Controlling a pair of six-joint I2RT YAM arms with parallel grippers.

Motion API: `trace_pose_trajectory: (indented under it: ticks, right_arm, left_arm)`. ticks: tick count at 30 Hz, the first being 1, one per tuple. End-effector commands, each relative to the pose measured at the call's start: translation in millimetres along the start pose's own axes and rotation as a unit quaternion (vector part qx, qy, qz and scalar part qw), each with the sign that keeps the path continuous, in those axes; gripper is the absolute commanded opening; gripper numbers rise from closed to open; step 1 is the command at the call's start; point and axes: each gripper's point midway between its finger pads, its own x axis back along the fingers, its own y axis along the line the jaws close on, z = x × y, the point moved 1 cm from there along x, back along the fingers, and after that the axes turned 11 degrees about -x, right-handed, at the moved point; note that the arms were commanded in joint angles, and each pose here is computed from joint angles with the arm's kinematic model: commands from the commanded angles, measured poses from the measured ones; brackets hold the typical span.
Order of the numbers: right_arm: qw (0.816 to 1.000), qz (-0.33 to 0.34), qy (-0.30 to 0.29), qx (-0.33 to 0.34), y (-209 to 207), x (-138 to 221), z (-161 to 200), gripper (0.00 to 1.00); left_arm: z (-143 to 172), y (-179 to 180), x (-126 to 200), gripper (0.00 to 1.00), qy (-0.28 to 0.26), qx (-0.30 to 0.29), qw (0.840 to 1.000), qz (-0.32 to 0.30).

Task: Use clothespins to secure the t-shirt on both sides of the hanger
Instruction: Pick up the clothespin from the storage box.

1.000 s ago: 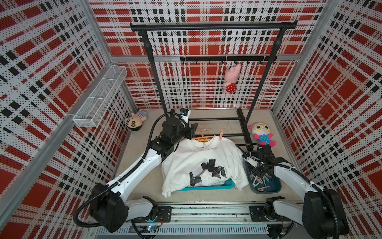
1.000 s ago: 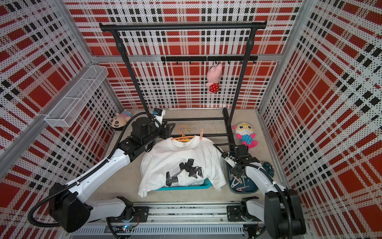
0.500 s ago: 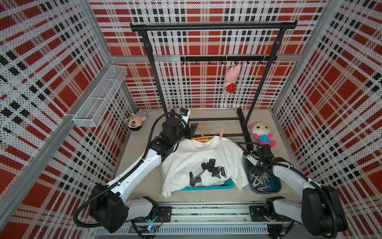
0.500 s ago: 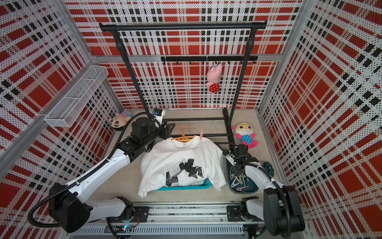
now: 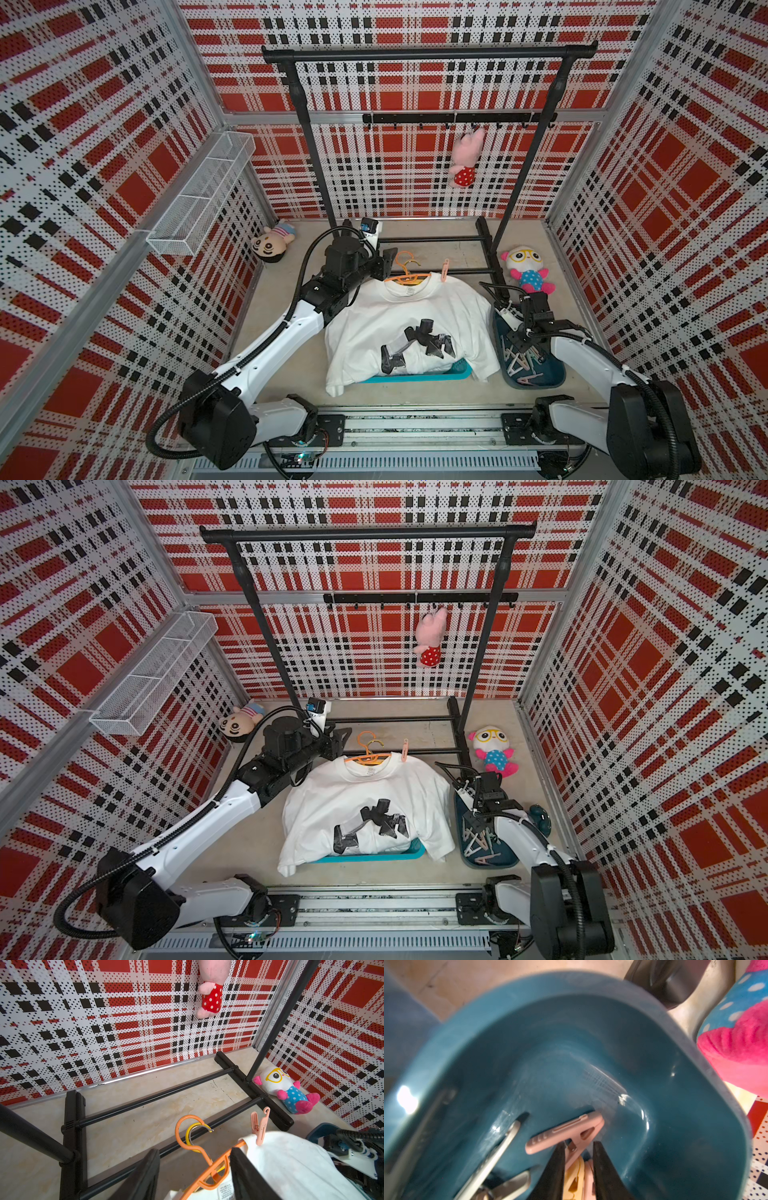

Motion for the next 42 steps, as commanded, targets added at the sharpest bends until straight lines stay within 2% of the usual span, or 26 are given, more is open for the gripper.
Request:
trace_pose_trajectory:
  ticks: [1, 5, 7, 9, 10, 14, 30, 39, 42]
  right_arm:
    - [1.0, -0.005, 0.005, -0.014, -0.9, -2.2, -1.5, 0.31]
    - [0.999, 0.012, -0.001, -0.044, -8.1, -1.0, -6.8, 0.39]
    - [0.999, 0.0, 0.002, -0.05, -4.5, 0.3, -6.4, 0.44]
    - [0.999, -0.009, 0.007, -0.05, -0.9, -0.3, -4.0, 0.44]
    - [0.999, -0.014, 0.006, -0.049, 0.7, -0.4, -4.3, 0.43]
    - [0.998, -0.036, 0.014, -0.047, 8.0, -3.0, -2.7, 0.26]
    - [0.997, -0.05, -0.017, -0.052, 13.4, 2.8, -8.0, 0.0]
    - [0.998, -0.03, -0.039, -0.042, 5.6, 14.6, -13.6, 0.0]
    - [0.997, -0.004, -0.064, -0.037, -5.4, 27.4, -24.0, 0.0]
  left_arm:
    - [-8.7, 3.3, 8.1, 0.58, -0.02, 0.001, 1.0, -0.004]
    - [-10.2, 3.4, 9.3, 0.58, -0.023, 0.001, 1.0, -0.005]
    - [-13.5, 2.9, 11.8, 0.57, -0.029, 0.003, 1.0, -0.003]
    - [-16.3, 3.5, 14.4, 0.57, -0.04, 0.004, 0.999, -0.004]
    - [-16.8, 4.2, 15.6, 0.57, -0.043, 0.005, 0.999, -0.005]
    - [-17.9, 7.4, 17.3, 0.58, -0.05, 0.008, 0.999, -0.01]
    - [-14.9, 11.4, 15.2, 0.58, -0.046, 0.011, 0.999, -0.016]
    - [-19.2, 8.1, 18.1, 0.58, -0.055, 0.003, 0.998, -0.006]
    - [-23.7, 0.8, 21.5, 0.58, -0.065, -0.016, 0.998, 0.014]
